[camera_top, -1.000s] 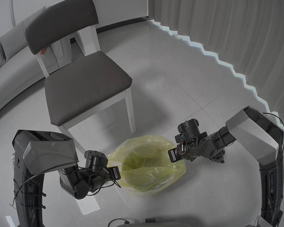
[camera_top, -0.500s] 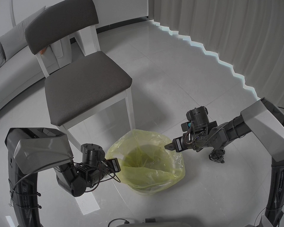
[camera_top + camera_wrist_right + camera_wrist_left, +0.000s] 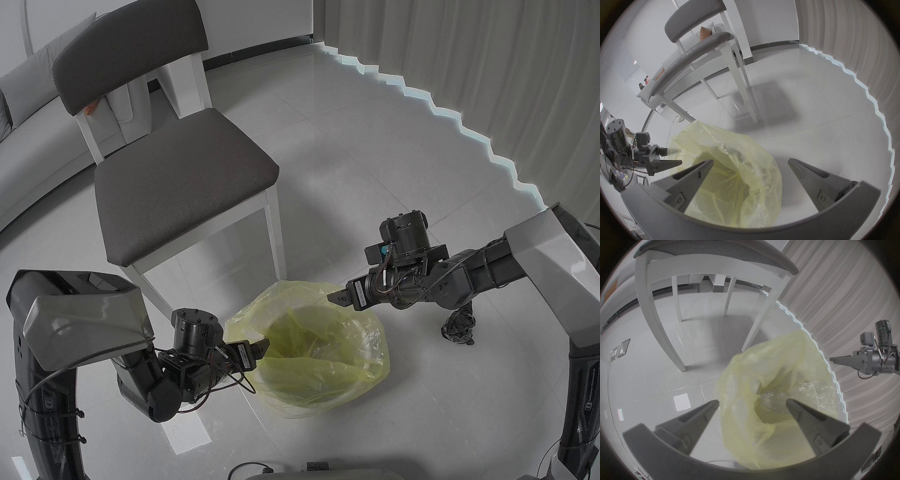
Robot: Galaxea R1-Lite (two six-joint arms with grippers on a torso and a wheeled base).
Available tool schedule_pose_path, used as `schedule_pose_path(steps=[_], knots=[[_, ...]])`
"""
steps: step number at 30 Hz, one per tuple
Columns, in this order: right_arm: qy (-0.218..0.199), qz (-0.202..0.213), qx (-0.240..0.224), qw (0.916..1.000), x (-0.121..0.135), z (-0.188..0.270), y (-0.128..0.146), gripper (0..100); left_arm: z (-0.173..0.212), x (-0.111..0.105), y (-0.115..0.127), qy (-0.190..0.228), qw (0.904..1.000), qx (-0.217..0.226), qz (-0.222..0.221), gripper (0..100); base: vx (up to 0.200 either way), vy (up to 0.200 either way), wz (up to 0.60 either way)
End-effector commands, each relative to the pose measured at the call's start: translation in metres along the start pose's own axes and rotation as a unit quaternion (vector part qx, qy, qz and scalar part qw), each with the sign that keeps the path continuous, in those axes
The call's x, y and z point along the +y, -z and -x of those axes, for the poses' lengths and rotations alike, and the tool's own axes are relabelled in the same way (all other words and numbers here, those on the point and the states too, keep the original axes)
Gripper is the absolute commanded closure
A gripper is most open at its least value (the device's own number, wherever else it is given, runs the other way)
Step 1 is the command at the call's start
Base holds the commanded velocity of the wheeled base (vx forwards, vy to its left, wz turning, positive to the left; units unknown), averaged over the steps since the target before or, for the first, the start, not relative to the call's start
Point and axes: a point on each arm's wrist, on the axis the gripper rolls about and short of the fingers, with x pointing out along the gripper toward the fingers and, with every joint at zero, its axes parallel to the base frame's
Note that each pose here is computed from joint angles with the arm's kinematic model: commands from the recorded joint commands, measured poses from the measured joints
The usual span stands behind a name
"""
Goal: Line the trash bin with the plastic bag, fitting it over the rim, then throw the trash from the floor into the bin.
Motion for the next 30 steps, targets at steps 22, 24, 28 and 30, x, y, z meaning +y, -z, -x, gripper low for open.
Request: schedule_pose_path(steps=[22, 24, 28, 30], knots=[[0.005, 0.011, 0.000, 0.9999, -0.014, -0.044, 0.004, 100, 0.012, 0.006, 0.000, 0.002, 0.9997, -0.026, 0.002, 0, 0.000, 0.000, 0.00], [0.004, 0.024, 0.005, 0.9997, -0.015, -0.041, 0.005, 0, 0.013, 0.006, 0.000, 0.003, 0.9996, -0.029, 0.003, 0, 0.000, 0.000, 0.00], [0.005, 0.026, 0.007, 0.9996, -0.014, -0.041, 0.007, 0, 0.014, 0.007, 0.002, 0.001, 0.9997, -0.025, 0.002, 0, 0.000, 0.000, 0.00], [0.003, 0.026, 0.008, 0.9996, -0.011, -0.035, 0.006, 0, 0.014, 0.007, 0.003, 0.001, 0.9997, -0.025, 0.002, 0, 0.000, 0.000, 0.00]])
